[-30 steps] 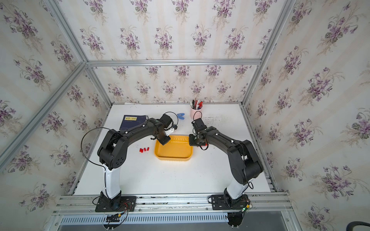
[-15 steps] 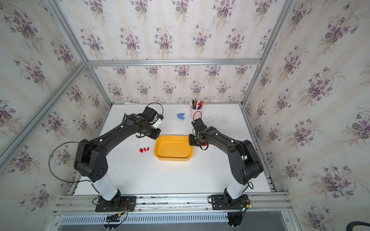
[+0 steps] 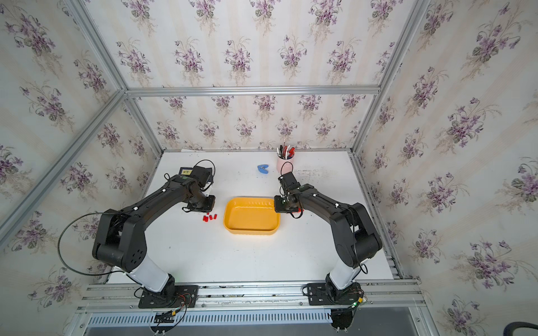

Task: Take the screw protection sleeves out of the storage box
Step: Place the screw protection sleeve at the center of the board.

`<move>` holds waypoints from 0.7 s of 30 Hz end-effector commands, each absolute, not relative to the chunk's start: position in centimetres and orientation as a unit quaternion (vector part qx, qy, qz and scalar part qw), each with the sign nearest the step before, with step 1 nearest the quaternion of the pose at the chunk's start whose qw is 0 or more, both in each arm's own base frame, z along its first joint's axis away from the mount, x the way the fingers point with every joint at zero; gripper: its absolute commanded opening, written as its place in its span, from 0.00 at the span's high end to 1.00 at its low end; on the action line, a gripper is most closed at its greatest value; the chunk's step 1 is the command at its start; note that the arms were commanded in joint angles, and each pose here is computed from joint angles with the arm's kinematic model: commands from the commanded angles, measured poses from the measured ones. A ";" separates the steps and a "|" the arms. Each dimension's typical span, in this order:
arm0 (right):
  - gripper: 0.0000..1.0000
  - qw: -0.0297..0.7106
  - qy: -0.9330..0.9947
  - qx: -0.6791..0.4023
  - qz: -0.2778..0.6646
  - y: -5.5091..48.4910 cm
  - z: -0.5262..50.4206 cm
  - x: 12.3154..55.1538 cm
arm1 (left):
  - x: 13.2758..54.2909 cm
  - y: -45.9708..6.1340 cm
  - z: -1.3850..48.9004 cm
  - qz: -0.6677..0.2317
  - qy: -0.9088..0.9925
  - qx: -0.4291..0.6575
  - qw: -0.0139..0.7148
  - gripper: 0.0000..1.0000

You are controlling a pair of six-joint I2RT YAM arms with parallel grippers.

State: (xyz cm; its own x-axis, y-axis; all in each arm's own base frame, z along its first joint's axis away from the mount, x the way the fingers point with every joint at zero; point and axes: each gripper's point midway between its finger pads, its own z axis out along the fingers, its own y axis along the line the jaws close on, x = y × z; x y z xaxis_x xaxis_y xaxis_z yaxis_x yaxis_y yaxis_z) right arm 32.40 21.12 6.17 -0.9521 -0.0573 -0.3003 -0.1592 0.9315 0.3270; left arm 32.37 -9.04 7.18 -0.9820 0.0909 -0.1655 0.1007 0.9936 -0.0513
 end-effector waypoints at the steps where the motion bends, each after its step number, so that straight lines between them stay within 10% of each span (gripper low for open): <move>1: 0.81 0.148 0.971 -0.059 0.179 21.3 6.4 32.6 | 32.5 -6.9 6.1 0.011 0.997 0.028 0.072 0.88; 21: 0.81 0.149 0.972 -0.061 0.171 21.0 6.5 32.5 | 31.9 -4.1 2.9 0.056 0.998 -0.013 0.033 0.86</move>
